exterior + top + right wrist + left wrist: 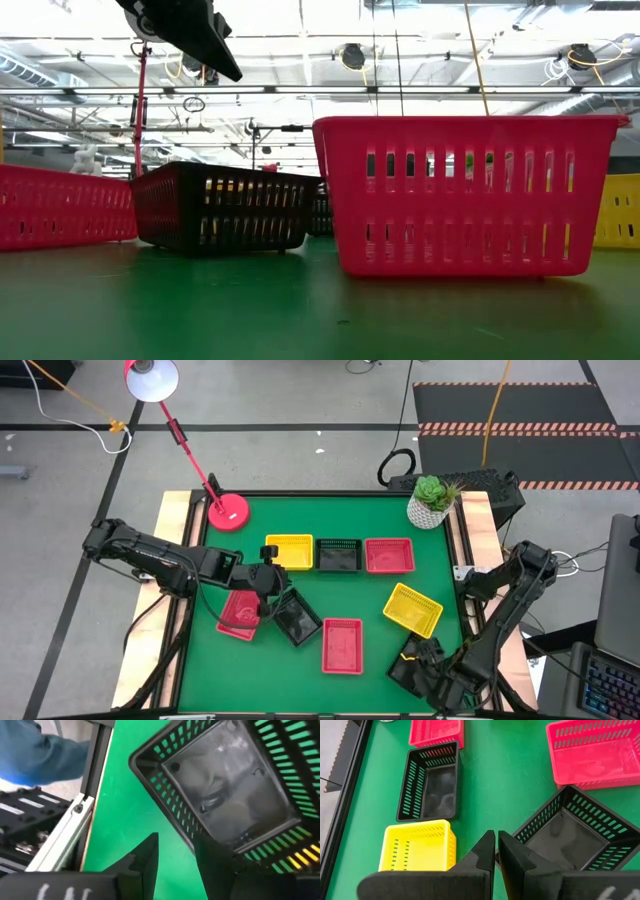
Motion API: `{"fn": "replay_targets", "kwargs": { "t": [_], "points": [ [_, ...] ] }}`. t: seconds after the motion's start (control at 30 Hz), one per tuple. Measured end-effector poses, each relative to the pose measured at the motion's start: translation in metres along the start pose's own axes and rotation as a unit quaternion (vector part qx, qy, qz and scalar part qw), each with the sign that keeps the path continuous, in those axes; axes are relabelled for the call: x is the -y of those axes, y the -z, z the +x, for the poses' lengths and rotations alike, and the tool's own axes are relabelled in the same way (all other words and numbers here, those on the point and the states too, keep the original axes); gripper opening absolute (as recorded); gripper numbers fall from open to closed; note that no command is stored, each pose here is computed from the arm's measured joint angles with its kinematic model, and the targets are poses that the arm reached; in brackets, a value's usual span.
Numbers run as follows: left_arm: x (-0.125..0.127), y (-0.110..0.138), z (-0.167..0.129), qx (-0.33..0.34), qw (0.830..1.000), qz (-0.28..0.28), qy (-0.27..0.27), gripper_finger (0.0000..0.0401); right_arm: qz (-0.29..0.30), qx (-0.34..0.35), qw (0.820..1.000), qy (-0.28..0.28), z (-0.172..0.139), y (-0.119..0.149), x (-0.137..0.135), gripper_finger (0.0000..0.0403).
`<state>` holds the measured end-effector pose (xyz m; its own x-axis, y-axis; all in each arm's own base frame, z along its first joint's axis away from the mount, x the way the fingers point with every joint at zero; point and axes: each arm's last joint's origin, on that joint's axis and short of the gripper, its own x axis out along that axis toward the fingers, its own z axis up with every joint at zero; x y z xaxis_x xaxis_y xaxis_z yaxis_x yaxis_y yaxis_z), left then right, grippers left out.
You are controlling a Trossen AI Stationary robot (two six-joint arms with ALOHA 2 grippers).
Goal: Stack baskets by color
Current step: Stack the bottom right black bin on top of the top black bin
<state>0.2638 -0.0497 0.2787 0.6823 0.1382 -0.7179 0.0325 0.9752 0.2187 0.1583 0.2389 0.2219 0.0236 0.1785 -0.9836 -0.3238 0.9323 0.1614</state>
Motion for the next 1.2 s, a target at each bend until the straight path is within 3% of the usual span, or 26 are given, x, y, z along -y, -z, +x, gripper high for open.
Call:
{"fn": "replay_targets", "kwargs": {
  "t": [0.2,0.6,1.03,1.2],
  "points": [
    [0.000,0.000,0.000,0.000,1.000,-0.001,0.000,0.0026,-0.039,-0.006,0.999,0.005,0.011,0.004,0.004,0.0112],
    [0.000,0.000,0.000,0.000,1.000,0.002,0.000,0.0026,-0.070,-0.007,0.997,0.007,0.012,0.005,0.005,0.0006],
    [0.000,0.000,0.000,0.000,1.000,0.000,0.000,0.0026,-0.047,0.013,0.999,0.008,0.012,0.002,0.004,0.0002],
    [0.000,0.000,0.000,0.000,1.000,-0.002,0.000,0.0026,-0.039,0.023,0.999,0.008,0.012,0.001,0.003,0.0023]
  ]
}}
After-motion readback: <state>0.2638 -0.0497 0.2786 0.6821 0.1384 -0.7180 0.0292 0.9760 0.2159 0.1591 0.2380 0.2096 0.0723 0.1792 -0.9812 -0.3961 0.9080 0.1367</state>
